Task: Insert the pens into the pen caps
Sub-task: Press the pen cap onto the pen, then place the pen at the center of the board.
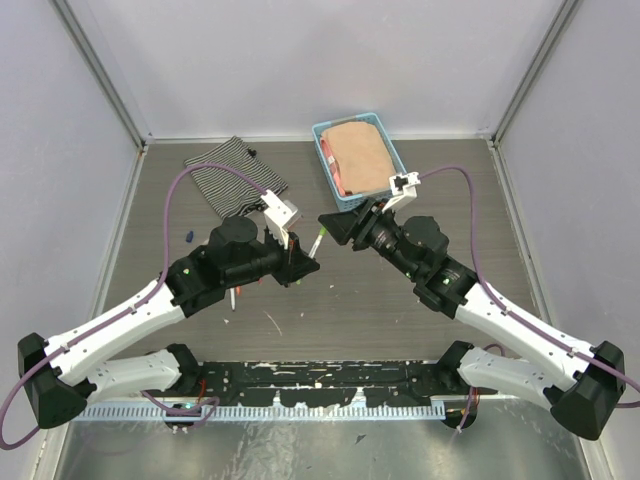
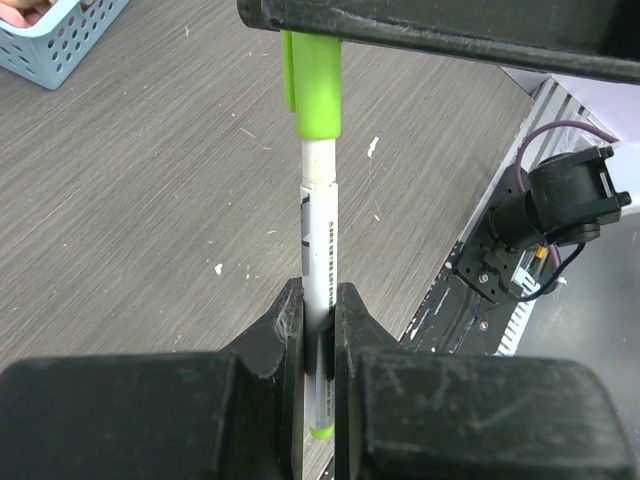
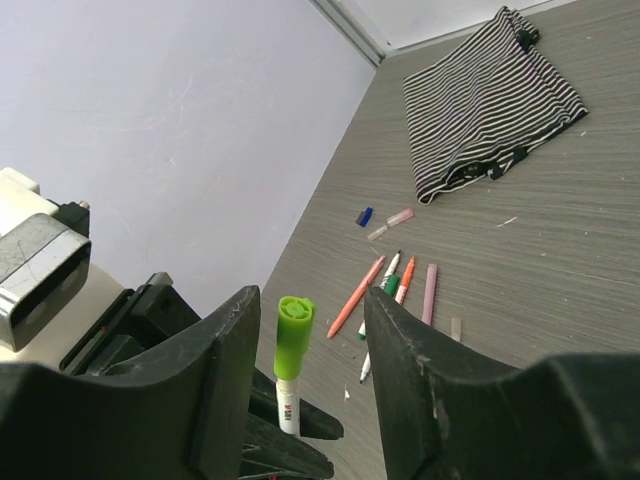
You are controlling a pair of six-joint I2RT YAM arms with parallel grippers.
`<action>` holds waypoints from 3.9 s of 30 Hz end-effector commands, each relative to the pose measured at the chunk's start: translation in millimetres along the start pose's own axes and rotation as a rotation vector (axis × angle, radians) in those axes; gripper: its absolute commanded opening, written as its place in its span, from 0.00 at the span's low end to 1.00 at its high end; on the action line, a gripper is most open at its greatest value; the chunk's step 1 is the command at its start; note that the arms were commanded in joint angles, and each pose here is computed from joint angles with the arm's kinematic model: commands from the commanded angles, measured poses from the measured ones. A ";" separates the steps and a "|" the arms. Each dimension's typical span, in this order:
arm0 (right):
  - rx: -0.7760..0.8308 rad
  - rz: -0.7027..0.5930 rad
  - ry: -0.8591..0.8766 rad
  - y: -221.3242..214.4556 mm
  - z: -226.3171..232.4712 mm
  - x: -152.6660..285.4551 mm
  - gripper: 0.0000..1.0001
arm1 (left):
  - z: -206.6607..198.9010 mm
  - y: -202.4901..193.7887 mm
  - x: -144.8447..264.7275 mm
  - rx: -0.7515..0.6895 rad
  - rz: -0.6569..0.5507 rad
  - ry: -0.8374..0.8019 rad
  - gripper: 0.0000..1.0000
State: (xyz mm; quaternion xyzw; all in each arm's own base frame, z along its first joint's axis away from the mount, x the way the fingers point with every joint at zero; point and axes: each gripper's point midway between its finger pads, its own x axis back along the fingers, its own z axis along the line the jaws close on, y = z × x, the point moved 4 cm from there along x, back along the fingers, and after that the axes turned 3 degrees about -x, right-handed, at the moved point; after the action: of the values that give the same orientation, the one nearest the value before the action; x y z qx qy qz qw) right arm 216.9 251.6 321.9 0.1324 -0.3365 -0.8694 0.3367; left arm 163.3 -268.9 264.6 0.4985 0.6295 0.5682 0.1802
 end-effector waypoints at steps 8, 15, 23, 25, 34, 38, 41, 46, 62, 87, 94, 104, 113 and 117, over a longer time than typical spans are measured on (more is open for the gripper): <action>-0.028 -0.059 0.126 19.4 31.9 -2.0 0.39 | -5.7 10.7 -1.5 -0.016 -0.044 -0.033 0.00; -0.032 -0.041 0.132 14.3 30.1 -4.1 0.26 | -5.9 12.3 -1.0 -0.017 -0.049 -0.033 0.00; -0.016 -0.019 0.124 8.1 25.1 -3.6 0.07 | -5.6 15.0 -0.4 -0.015 -0.054 -0.026 0.00; -0.011 -0.008 0.119 5.0 22.6 -3.0 0.05 | -5.5 17.2 0.3 -0.013 -0.061 -0.021 0.00; -0.016 0.037 0.111 -10.1 14.2 0.2 0.00 | -6.5 27.1 -3.7 -0.008 -0.071 -0.015 0.00; -0.010 0.061 0.106 -18.5 12.1 0.1 0.00 | -7.4 33.0 -4.8 0.002 -0.085 -0.012 0.00; -0.003 0.079 0.092 -26.8 9.1 -0.4 0.00 | -8.0 38.4 -4.2 0.007 -0.099 -0.008 0.00; 0.011 0.115 0.079 -41.7 7.5 -2.4 0.00 | -10.9 52.6 -1.5 0.014 -0.144 -0.008 0.00; -0.007 0.228 0.066 -77.0 0.9 10.6 0.00 | -22.4 97.6 14.7 -0.029 -0.277 -0.028 0.00; 0.064 0.136 0.001 -60.1 21.8 28.9 0.16 | -21.3 94.1 14.8 -0.069 -0.298 -0.037 0.00; 0.090 -0.064 0.036 -3.0 57.2 25.1 0.39 | -13.5 69.6 8.8 -0.048 -0.235 -0.016 0.00; 0.197 -0.129 -0.082 19.2 44.0 35.9 0.60 | 12.3 21.2 15.0 -0.029 -0.128 0.114 0.00; 0.462 0.077 -0.333 -5.6 -2.5 27.7 0.60 | 33.6 -6.4 26.1 -0.013 -0.051 0.250 0.01; 0.408 0.121 -0.373 -2.2 -33.5 13.2 0.61 | 46.7 -17.0 23.7 0.016 0.002 0.345 0.00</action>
State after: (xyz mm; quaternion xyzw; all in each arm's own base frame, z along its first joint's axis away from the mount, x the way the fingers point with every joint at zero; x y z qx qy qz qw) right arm 198.0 244.8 304.6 0.0477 -0.5594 -0.7766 0.2857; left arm 174.7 -232.8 257.9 0.4161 0.6543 0.6197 0.1213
